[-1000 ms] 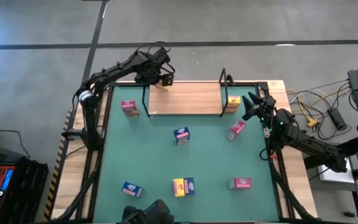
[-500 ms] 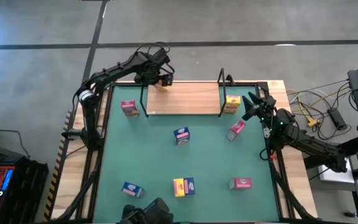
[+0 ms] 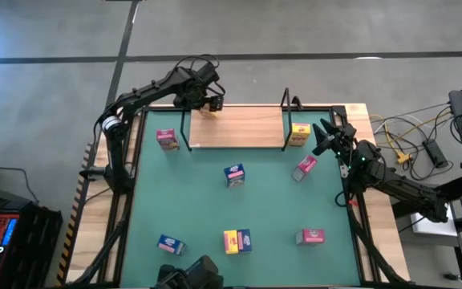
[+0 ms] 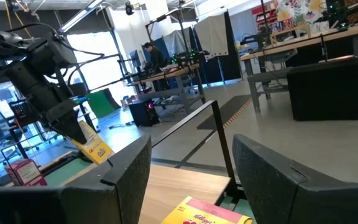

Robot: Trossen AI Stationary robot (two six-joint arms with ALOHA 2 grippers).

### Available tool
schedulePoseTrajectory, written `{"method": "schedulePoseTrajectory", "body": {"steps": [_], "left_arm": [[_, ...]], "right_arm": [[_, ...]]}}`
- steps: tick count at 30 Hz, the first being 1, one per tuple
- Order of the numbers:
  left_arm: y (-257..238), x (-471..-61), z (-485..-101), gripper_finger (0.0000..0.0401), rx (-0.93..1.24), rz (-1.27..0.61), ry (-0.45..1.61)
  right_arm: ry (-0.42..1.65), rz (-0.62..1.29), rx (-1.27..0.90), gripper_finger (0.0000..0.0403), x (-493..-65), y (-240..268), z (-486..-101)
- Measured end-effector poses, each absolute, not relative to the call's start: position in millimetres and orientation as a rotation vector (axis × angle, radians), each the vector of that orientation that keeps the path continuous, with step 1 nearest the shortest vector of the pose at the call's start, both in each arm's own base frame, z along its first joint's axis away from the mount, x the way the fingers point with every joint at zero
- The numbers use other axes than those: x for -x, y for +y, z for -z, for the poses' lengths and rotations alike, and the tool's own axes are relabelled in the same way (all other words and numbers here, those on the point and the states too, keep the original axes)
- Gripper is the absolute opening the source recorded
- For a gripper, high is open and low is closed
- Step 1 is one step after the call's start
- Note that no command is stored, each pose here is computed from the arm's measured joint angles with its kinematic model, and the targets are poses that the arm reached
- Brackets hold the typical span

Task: Stack cereal on shelf
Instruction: Put the middle yellow cereal box on the shelf

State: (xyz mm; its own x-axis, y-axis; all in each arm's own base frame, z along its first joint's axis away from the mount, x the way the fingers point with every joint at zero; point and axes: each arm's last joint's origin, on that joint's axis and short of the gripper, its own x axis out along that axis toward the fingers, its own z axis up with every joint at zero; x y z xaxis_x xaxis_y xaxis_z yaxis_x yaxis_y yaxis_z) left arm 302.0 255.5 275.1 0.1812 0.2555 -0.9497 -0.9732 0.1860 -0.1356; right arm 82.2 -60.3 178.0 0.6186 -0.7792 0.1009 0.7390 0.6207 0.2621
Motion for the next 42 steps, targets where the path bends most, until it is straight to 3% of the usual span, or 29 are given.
{"method": "schedulePoseTrajectory", "body": {"steps": [7, 42], "left_arm": [[255.3, -301.7, -274.5, 0.0331, 0.972, -1.097, 0.964], [262.2, -303.8, -275.7, 0.0331, 0.954, -1.237, 0.836]], "right_arm": [[-0.213, 0.880, -0.203, 0.0215, -82.2, -60.3, -178.0], [-0.213, 0.880, -0.203, 0.0215, -82.2, -60.3, -178.0]]}}
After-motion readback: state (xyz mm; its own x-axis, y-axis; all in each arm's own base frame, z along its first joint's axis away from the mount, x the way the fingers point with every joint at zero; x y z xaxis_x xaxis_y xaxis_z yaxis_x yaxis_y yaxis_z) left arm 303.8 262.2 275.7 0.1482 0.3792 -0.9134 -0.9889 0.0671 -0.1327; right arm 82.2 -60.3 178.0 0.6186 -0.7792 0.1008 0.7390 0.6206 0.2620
